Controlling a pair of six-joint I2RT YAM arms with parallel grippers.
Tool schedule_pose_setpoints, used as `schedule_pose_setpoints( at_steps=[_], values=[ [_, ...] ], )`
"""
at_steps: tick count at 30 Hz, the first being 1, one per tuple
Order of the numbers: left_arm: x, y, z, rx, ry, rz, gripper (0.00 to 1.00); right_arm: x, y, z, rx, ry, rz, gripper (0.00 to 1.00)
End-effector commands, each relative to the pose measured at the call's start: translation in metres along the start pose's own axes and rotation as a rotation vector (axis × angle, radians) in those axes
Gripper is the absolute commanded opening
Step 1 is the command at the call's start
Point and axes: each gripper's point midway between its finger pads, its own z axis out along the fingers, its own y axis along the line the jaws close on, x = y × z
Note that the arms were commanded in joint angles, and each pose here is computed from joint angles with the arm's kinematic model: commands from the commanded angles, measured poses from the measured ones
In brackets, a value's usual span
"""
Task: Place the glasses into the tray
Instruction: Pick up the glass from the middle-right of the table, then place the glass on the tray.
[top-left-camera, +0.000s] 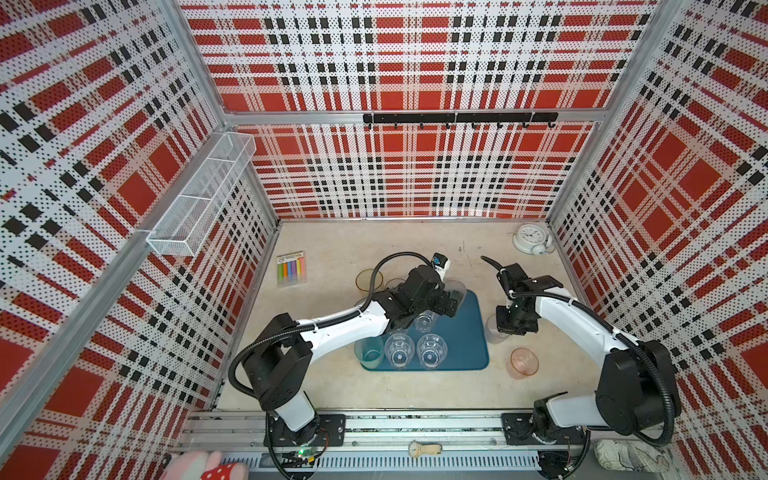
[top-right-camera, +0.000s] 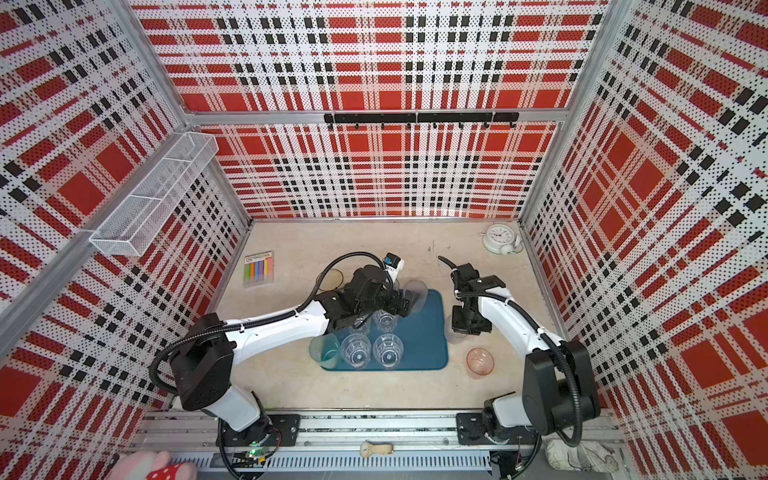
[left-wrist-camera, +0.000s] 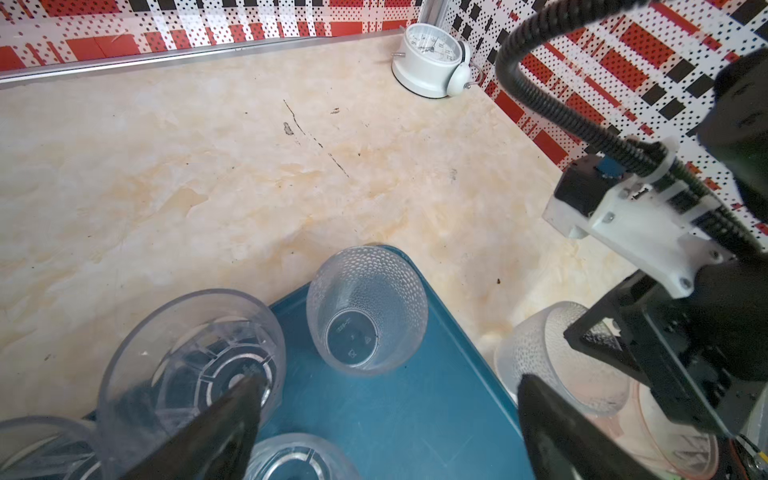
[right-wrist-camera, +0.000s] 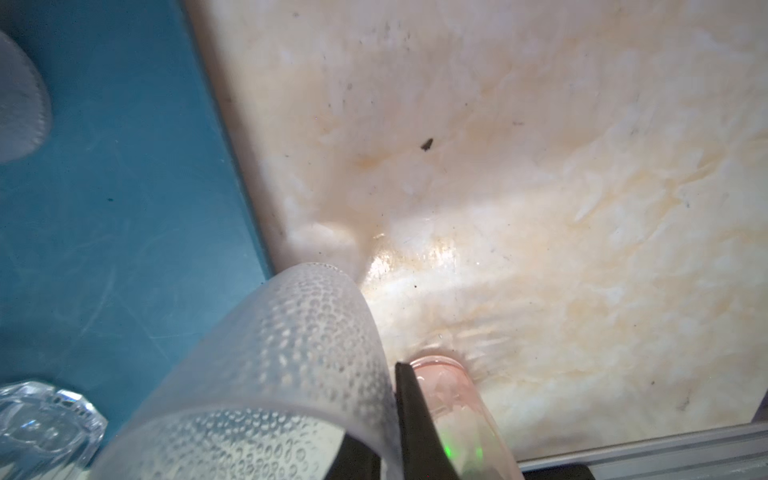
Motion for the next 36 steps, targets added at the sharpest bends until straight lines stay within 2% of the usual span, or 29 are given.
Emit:
schedule_pose_setpoints(
  at_steps=[1, 7, 19, 36],
  values=[
    [-0.009, -0.004, 0.001, -0.005, -0.017, 0.008, 0.98, -0.003, -0.002, -0.016, 0.012, -0.012, -0.014, 0.04],
    [-0.013, 0.01, -0.011, -0.042, -0.038, 0.0, 0.98, -0.014, 0.029, -0.041, -0.008, -0.047, -0.077, 0.03],
    [-0.005, 0.07, -0.062, -0.152, -0.133, -0.086, 0.98, -0.031, 0.093, -0.023, 0.005, -0.011, -0.197, 0.03],
    [-0.008, 0.066, -0.06, -0.129, -0.13, -0.09, 0.98, -0.028, 0.126, 0.016, 0.024, 0.023, -0.25, 0.04]
  ],
)
